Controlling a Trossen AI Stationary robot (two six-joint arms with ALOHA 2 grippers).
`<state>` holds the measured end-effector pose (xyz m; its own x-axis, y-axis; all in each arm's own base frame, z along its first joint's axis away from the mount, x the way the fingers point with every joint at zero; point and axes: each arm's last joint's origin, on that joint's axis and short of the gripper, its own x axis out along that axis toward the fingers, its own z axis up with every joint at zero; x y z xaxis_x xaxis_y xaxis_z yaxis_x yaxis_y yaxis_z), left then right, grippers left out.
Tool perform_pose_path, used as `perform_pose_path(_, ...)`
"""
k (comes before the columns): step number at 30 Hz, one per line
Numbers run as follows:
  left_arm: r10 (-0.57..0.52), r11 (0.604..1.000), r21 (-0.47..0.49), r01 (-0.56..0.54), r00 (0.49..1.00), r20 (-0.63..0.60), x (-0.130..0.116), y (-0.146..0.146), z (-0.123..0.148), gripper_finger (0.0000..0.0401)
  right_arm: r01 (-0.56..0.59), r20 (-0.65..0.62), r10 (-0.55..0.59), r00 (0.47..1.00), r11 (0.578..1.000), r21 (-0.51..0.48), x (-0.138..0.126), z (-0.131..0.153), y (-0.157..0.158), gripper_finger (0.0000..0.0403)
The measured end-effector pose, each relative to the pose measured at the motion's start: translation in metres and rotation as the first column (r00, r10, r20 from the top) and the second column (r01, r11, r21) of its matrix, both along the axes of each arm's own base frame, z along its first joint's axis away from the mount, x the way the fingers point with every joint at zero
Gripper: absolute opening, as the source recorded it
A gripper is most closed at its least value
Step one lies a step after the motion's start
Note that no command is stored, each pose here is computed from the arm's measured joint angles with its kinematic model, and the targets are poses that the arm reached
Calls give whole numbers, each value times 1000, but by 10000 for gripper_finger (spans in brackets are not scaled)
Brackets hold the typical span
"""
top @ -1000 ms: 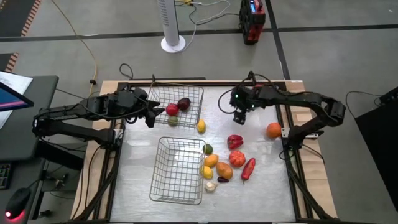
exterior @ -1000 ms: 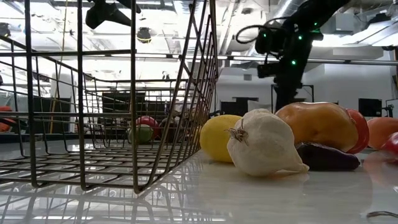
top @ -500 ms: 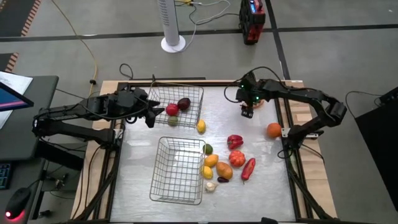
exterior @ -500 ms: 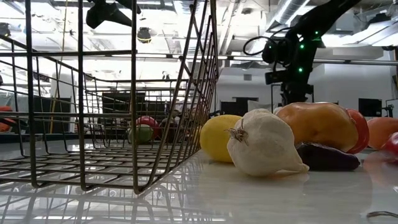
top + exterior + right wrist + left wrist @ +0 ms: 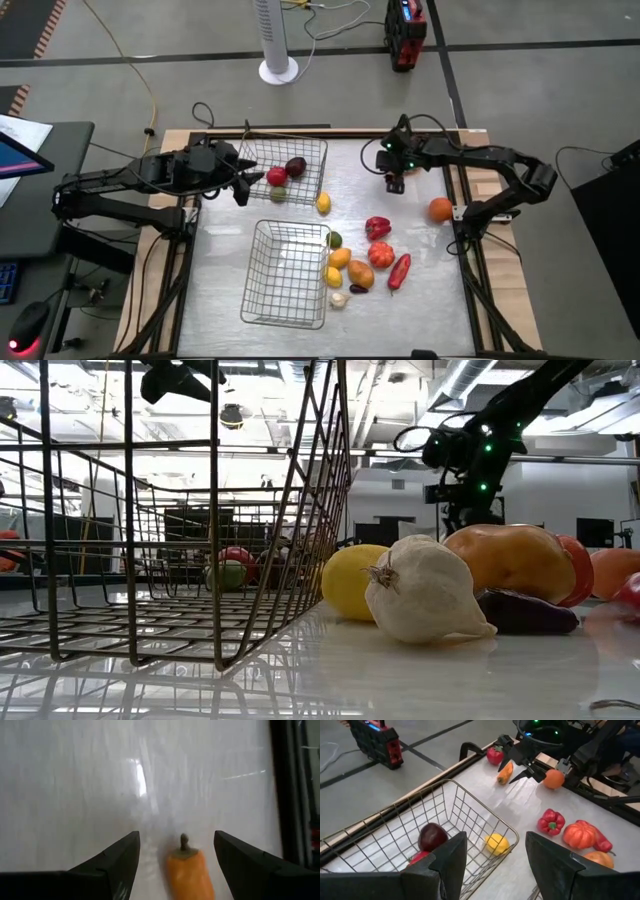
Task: Sort produce into baskets
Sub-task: Put the yellow chilli pepper into the bottom wire basket
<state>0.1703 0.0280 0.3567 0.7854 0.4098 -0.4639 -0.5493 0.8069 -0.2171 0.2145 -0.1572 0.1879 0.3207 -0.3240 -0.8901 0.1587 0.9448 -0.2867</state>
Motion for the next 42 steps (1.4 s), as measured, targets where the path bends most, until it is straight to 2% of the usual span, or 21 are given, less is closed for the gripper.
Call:
perform_pose_path(8, 16, 1000, 10, -16, 1000, -1, 0, 1, 0, 190, 7, -49, -6, 999, 999, 35, 4, -21, -5, 279)
perform_pose_path(13, 17, 1000, 9, -17, 1000, -1, 0, 1, 0, 190, 22, -87, -18, 996, 999, 49, 8, -35, -8, 262)
perform_pose_path(18, 17, 1000, 9, -17, 1000, -1, 0, 0, 0, 190, 50, -126, -47, 991, 999, 18, 7, -38, -9, 203)
perform_pose_path(26, 17, 1000, 8, -17, 1000, -3, 0, 0, 0, 190, 57, -175, -51, 983, 998, 30, 3, -37, -6, 37)
perform_pose_path(30, 16, 1000, 10, -16, 1000, -3, 0, 1, 0, 190, 60, -190, -49, 981, 997, 51, 9, -26, -4, 30)
perform_pose_path(33, 15, 1000, 12, -15, 1000, -5, 0, 1, 0, 190, 50, -172, -41, 984, 998, 49, 18, -6, -1, 31)
perform_pose_path(36, 16, 1000, 10, -16, 1000, -3, 0, 1, 0, 190, 30, -70, -24, 997, 996, 83, 31, 24, 4, 30)
perform_pose_path(38, 24, 1000, -4, -24, 1000, 5, 0, 1, 0, 190, -9, 60, -1, 998, 986, 164, 40, 48, 10, 30)
perform_pose_path(40, 40, 999, -32, -40, 999, 24, 0, 0, 0, 190, -99, 238, 30, 971, 954, 282, 51, 72, 19, 30)
perform_pose_path(42, 54, 997, -54, -51, 997, 56, 1, 1, 2, 190, -230, 409, 57, 911, 894, 385, 62, 94, 30, 30)
